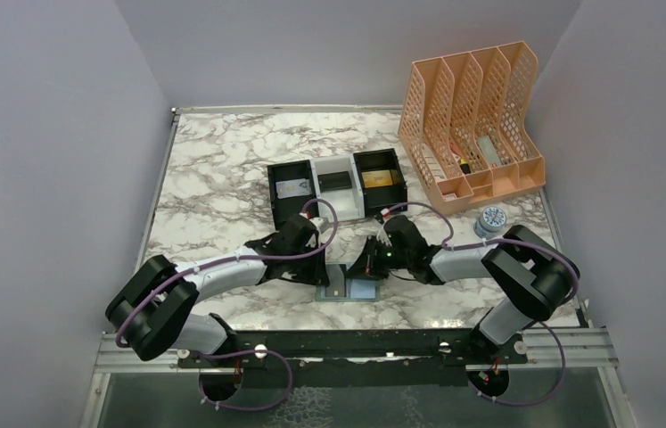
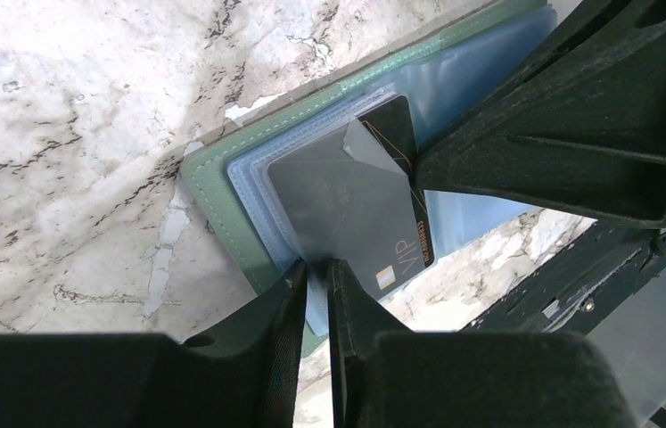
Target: Take the credit cards out of the card holder
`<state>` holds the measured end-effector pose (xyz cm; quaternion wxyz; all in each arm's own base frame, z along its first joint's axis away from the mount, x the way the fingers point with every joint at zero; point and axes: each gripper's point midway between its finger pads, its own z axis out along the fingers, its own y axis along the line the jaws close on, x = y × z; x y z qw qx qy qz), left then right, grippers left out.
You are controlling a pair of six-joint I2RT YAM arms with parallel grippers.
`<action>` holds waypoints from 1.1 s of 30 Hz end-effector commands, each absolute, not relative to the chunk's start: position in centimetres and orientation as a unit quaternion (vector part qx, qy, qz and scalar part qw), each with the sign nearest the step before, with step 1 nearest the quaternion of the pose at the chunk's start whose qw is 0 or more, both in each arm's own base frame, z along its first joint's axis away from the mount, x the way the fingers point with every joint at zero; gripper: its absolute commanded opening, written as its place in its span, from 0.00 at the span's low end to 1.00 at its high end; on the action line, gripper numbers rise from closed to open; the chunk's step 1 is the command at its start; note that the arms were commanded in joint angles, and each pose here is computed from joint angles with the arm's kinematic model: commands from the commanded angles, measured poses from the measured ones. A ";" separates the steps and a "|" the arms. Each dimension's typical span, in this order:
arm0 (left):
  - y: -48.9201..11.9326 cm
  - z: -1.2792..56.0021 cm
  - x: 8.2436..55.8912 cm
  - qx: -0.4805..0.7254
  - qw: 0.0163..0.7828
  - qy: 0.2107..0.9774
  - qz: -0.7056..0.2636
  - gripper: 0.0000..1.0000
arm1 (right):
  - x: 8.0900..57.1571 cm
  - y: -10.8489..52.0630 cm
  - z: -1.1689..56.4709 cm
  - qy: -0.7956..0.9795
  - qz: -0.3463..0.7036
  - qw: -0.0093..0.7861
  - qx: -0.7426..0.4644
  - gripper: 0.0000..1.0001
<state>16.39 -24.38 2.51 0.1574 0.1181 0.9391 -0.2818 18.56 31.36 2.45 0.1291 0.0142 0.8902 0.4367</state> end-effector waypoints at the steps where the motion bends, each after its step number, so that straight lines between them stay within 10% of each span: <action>1: -23.7 1.8 16.4 0.127 0.158 0.946 -0.252 0.19 | 19.2 30.8 3.0 0.893 0.421 0.158 0.021 0.01; 12: -24.2 2.1 16.4 0.139 0.157 0.944 -0.255 0.22 | 18.8 31.0 2.0 0.901 0.411 0.139 0.001 0.25; 33: -24.2 1.9 16.3 0.140 0.157 0.946 -0.248 0.16 | 19.0 29.9 2.8 0.900 0.401 0.168 0.001 0.03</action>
